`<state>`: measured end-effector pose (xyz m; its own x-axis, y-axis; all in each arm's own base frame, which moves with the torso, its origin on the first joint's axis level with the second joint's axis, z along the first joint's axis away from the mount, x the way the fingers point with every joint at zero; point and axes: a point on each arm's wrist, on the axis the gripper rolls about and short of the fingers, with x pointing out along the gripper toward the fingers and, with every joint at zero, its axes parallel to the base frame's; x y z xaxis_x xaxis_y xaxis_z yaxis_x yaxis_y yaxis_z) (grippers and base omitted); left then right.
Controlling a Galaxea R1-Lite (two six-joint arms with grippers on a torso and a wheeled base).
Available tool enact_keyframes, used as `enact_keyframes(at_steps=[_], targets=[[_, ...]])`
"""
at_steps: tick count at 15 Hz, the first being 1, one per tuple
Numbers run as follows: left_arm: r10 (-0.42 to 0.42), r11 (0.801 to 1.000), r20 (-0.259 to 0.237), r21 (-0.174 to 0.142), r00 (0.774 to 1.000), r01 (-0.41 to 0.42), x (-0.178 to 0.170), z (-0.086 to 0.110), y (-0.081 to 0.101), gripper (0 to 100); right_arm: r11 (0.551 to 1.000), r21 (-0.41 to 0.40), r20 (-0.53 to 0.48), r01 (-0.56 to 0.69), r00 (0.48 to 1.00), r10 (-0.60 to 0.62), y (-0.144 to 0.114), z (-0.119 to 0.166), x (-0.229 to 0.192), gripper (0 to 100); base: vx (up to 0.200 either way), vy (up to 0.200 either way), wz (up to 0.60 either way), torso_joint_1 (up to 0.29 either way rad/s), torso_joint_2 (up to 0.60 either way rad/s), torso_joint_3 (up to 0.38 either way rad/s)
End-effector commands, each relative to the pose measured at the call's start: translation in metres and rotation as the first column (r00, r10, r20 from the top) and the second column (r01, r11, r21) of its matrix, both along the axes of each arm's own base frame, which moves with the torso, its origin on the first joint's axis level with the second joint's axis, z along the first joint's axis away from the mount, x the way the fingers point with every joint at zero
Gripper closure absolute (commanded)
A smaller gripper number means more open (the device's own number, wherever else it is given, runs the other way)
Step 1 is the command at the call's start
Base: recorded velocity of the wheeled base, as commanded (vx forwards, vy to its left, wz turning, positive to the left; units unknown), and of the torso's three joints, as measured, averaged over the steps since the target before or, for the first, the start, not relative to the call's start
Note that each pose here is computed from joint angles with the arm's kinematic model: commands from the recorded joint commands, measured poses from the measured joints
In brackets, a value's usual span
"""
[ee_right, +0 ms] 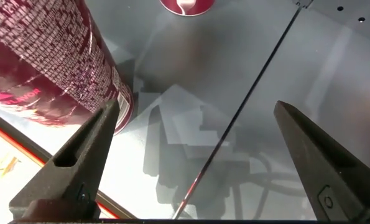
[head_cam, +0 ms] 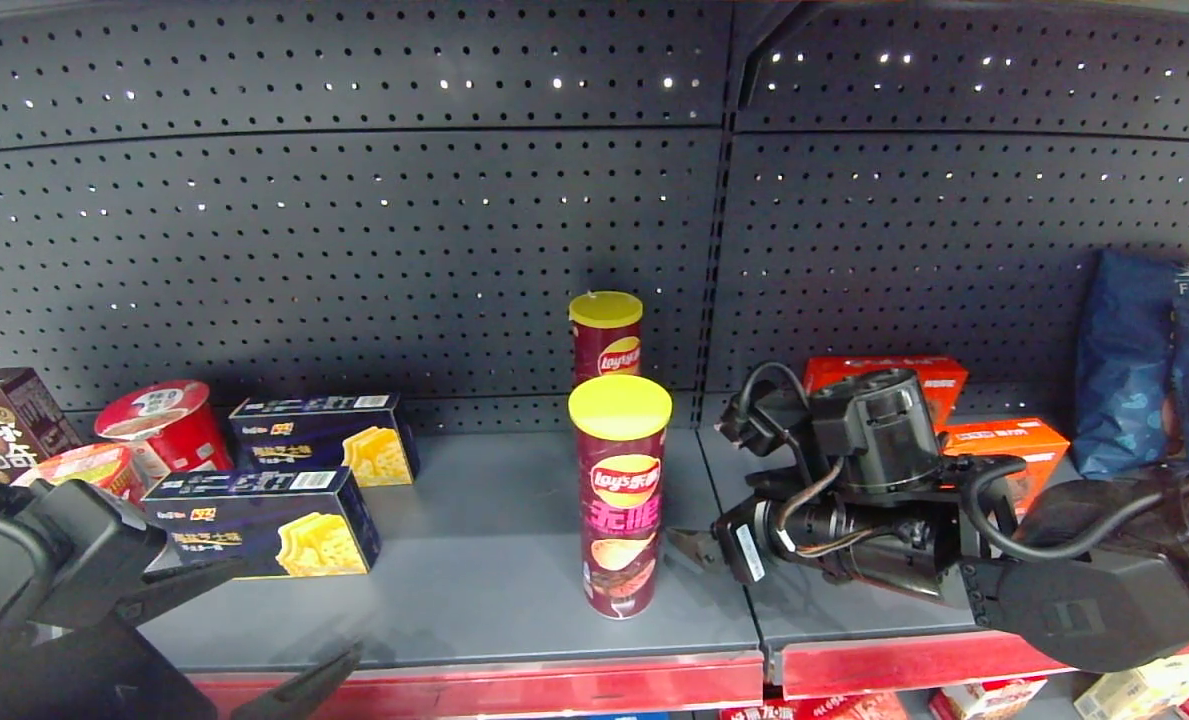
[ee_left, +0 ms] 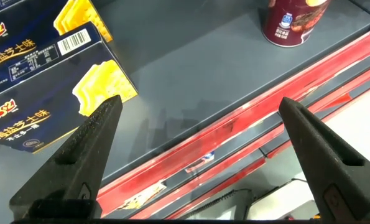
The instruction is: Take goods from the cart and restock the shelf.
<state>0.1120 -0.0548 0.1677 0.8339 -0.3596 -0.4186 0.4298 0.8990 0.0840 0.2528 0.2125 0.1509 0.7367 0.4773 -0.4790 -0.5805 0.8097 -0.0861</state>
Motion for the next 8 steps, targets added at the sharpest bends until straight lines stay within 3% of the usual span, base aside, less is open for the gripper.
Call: enact_keyframes(at_steps=[1, 8], targets=[[0.001, 1.0, 0.0, 0.0, 1.0, -0.001, -0.0003, 0.0, 0.0003, 0, 1.0, 0.0, 0.0, -0.003, 1.0, 0.003, 0.0012, -0.0007, 0.0006, 0, 0.0, 0.0, 0.0, 0.0, 0.0, 0.0], [0.001, 1.0, -0.009, 0.005, 1.0, -0.001, -0.0013, -0.0036, 0.0008, 0, 1.0, 0.01, 0.01, -0.007, 1.0, 0.007, 0.0033, 0.0018, 0.002, 0, 0.0, 0.0, 0.0, 0.0, 0.0, 0.0]])
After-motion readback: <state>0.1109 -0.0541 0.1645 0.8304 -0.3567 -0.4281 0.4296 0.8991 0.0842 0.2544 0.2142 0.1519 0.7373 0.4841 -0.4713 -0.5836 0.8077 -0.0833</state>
